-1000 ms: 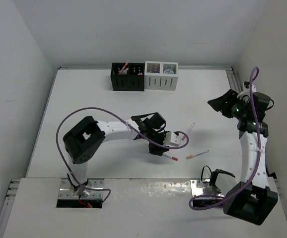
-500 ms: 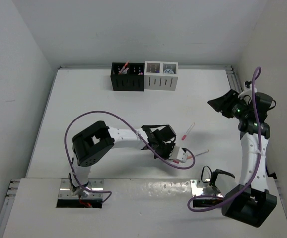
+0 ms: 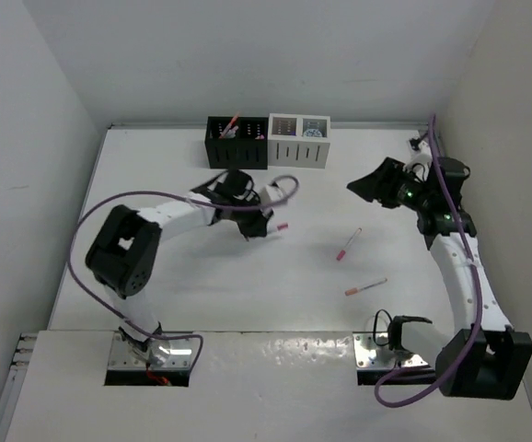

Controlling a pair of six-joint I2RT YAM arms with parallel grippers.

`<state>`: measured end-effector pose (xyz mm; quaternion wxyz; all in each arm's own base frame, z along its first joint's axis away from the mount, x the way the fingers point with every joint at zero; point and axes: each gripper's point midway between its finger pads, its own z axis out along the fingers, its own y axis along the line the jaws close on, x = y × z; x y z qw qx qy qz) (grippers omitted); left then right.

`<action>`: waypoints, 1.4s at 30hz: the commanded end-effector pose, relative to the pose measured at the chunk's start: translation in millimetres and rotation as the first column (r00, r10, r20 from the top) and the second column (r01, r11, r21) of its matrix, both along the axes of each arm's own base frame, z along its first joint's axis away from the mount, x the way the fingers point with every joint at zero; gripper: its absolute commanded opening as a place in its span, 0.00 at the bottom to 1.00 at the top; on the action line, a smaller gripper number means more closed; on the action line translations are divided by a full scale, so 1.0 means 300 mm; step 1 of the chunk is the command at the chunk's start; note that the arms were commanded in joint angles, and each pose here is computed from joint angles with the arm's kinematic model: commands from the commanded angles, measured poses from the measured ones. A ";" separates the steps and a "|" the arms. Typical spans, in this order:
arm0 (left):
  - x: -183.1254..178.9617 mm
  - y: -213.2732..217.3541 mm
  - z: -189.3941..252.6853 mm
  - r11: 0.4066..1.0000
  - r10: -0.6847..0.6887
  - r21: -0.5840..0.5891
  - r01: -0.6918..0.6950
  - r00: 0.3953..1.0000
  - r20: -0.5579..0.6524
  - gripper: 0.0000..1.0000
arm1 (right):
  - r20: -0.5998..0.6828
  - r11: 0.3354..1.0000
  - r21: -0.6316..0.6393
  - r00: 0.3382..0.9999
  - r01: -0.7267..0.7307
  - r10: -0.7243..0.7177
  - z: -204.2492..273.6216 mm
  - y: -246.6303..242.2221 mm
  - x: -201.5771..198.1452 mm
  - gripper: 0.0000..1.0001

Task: Sort the stationery into containers
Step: Pick up the pen from the center of the board, then place the pen in the storage box.

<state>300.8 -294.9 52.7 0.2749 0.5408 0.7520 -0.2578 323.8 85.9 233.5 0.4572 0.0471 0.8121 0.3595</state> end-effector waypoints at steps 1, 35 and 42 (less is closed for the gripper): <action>0.048 -0.027 0.348 0.951 0.074 -0.303 -0.068 0.997 0.006 0.00 | 0.142 0.997 0.018 0.987 -0.074 0.070 0.138 0.086 0.062 0.67; 0.084 0.107 0.748 0.731 0.144 -0.645 -0.223 0.974 -0.173 0.00 | 0.170 0.861 0.137 0.868 -0.490 0.467 0.234 0.736 0.194 0.11; 0.164 0.190 0.728 0.719 0.271 -0.612 -0.330 0.944 -0.190 0.91 | 0.179 0.857 0.134 0.863 -0.497 0.473 0.236 0.751 0.219 0.00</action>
